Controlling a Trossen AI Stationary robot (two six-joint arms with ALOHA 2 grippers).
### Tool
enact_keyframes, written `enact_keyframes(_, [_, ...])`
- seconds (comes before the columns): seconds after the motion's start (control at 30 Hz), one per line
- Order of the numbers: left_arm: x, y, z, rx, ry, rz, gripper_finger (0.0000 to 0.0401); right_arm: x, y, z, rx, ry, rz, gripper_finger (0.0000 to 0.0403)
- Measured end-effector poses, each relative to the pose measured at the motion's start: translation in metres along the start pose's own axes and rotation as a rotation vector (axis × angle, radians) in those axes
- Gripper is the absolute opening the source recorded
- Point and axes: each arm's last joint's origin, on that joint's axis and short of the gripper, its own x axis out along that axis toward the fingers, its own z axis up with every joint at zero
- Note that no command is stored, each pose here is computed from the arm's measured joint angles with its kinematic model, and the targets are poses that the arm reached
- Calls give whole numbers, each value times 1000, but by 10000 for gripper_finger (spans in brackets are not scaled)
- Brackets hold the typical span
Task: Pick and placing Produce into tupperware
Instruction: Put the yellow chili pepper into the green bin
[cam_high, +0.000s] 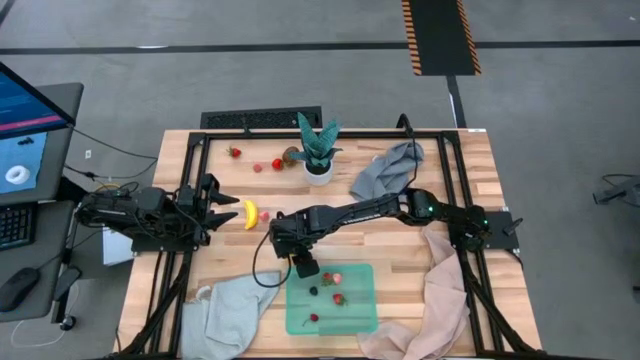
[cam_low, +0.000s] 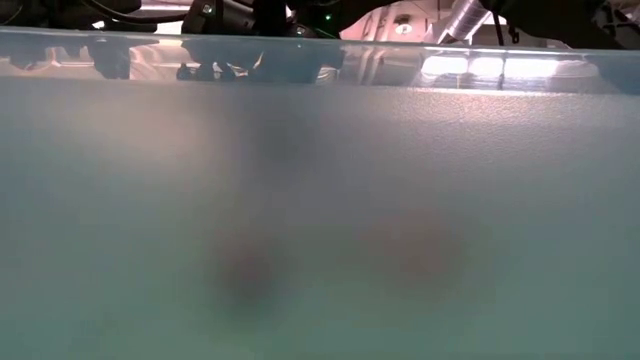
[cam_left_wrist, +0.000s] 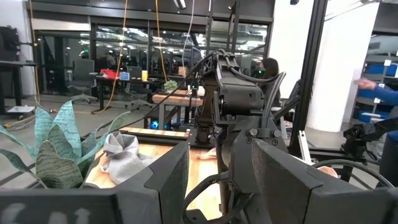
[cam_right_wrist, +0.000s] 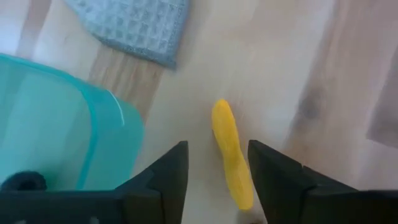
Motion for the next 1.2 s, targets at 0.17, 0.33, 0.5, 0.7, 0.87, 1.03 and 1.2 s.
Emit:
enact_keyframes(0.17, [0,0,0,1,4,1,167,13,0,-5,19,28,32,168])
enact_keyframes(0.33, [0,0,-1,2,6,1,167,15,-1,-5,16,30,29,150])
enact_keyframes(0.5, [0,0,0,1,4,7,167,15,-4,-6,20,30,23,114])
enact_keyframes(0.7, [0,0,0,1,4,12,167,10,-11,-4,33,27,17,67])
enact_keyframes(0.87, [0,0,0,-1,3,14,167,1,-17,2,39,11,-13,58])
enact_keyframes(1.03, [0,0,0,-5,3,14,167,-13,-20,8,43,3,-27,57])
enact_keyframes(1.2, [0,0,0,-5,3,15,167,-32,-19,16,51,5,-37,57])
